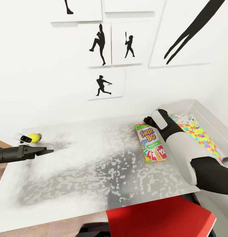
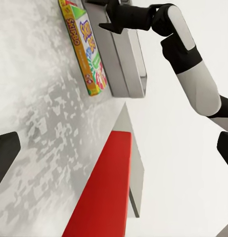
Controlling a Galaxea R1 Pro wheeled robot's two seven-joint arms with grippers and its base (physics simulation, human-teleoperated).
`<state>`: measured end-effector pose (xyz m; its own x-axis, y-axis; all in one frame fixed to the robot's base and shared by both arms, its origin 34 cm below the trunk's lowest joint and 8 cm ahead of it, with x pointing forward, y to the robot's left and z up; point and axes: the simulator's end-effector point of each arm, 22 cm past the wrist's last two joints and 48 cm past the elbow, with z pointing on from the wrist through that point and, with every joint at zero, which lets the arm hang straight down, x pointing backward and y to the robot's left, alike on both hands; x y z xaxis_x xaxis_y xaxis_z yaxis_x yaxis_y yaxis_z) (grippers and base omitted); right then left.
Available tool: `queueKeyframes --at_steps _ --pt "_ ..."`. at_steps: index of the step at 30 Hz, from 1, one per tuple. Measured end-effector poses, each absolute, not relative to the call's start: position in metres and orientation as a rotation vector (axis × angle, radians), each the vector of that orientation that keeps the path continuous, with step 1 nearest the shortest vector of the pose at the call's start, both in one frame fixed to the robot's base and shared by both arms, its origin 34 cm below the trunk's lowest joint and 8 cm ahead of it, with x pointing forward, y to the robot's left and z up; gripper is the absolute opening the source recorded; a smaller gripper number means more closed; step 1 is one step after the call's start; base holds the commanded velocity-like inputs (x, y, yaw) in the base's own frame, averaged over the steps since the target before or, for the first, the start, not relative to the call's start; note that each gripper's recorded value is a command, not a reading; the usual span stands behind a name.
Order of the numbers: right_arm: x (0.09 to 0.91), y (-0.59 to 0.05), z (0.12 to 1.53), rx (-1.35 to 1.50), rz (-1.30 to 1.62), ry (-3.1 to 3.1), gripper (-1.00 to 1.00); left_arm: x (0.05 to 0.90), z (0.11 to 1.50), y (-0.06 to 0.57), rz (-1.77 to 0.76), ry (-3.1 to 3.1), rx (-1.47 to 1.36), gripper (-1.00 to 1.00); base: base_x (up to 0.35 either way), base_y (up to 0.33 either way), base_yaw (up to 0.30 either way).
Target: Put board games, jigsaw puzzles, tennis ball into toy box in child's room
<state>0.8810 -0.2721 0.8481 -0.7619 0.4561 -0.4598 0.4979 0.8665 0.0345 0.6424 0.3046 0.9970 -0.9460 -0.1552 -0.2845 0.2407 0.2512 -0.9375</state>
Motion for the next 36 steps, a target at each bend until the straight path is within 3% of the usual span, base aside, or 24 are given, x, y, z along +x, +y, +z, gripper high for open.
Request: queueKeyframes --at_steps 36 --pt "0.882 -0.267 0.819 0.69 -0.122 2.593 1.0 0.641 0.97 0.306 -1.762 2.247 0.034 1.0 0.0 0.0 0.0"
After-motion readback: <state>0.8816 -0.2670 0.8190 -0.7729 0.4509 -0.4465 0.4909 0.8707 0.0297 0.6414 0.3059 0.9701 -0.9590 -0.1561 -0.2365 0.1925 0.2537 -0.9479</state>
